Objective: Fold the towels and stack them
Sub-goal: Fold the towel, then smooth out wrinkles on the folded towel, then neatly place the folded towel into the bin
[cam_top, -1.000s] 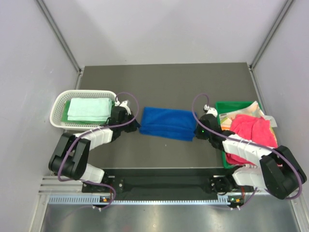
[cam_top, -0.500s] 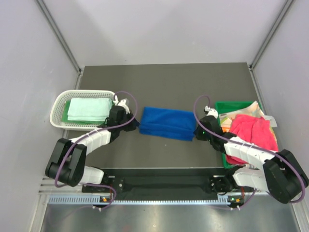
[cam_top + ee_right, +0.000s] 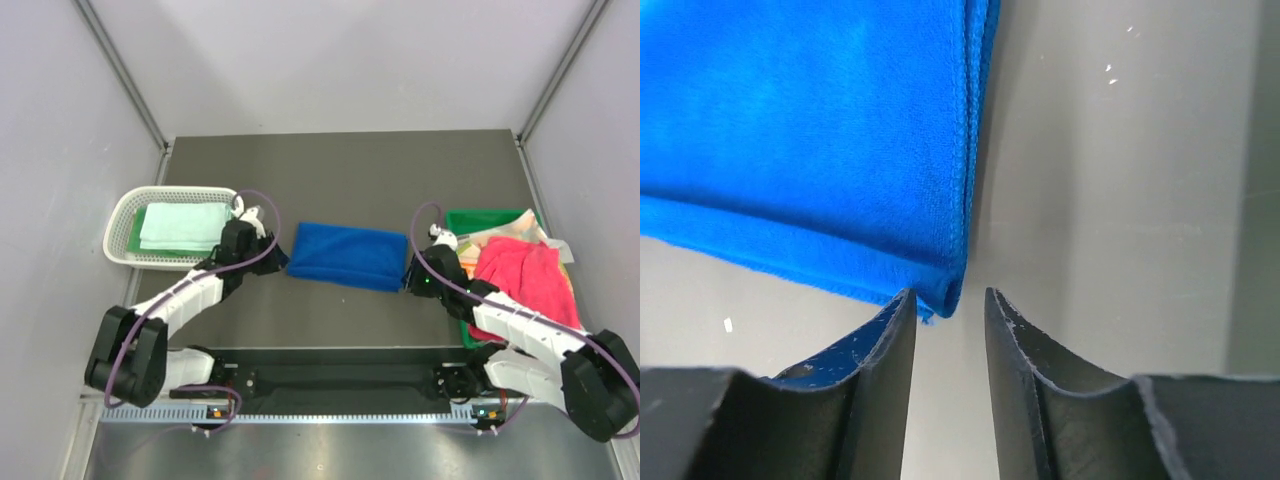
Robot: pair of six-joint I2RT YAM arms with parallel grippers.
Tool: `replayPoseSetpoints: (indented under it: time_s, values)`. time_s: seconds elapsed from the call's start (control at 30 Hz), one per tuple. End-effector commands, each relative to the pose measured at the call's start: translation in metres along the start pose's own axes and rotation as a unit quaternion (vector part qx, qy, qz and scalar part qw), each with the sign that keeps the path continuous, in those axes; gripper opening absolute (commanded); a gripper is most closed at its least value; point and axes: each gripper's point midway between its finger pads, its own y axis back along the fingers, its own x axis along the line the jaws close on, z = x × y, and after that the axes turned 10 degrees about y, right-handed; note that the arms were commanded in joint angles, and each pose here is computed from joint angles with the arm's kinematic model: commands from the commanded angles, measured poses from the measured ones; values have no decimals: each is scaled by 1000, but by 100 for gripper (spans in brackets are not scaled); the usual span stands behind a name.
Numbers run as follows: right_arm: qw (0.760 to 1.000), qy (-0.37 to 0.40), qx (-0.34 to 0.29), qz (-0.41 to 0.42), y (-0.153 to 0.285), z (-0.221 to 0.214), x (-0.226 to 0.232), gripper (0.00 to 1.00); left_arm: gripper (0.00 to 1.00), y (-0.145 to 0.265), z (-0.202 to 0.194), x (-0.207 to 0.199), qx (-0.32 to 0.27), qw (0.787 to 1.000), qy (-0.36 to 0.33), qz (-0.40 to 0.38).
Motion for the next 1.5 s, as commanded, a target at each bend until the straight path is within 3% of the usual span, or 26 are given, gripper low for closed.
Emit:
replayPoseSetpoints:
  time_s: [0.0, 0.13, 0.37, 0.43, 0.6, 0.77, 0.93, 0.97, 1.2, 1.33, 1.47]
  values:
    - [1000, 2, -29, 9, 19, 29, 12, 34, 32, 23, 33, -28, -43, 999, -25, -20]
    - [999, 12, -45, 11, 30, 56, 23, 34, 32, 35, 61, -63, -73, 995, -33, -53]
    - [998, 19, -50, 38, 9, 77, 61, 33, 25, -16, 26, -78, -4, 998, -53, -41]
    - [999, 21, -25, 43, -3, 58, 66, 33, 24, -27, 12, -77, 13, 998, -54, -43]
    - [998, 7, 24, 50, -20, 2, 58, 30, 21, -48, -31, -33, 60, 997, -44, 1]
    - [997, -8, 60, 38, -21, -38, 40, 23, 22, -47, -44, -22, 76, 996, -44, 7]
    - [998, -22, 43, 32, -7, -31, 34, 22, 33, -32, -15, -41, 38, 998, -56, 4]
    - [998, -20, 46, 26, -4, -31, 32, 22, 35, -29, 4, -53, 9, 998, -64, -1]
    - [999, -15, -34, 11, 19, 39, 41, 28, 50, -28, 52, -43, -38, 994, -60, 77]
    - [999, 19, -47, -15, 6, 74, 45, 31, 59, -43, 54, -16, -15, 991, -49, 120]
    - [997, 57, -17, -50, -31, 73, 44, 37, 66, -57, 45, -16, 36, 996, -36, 74]
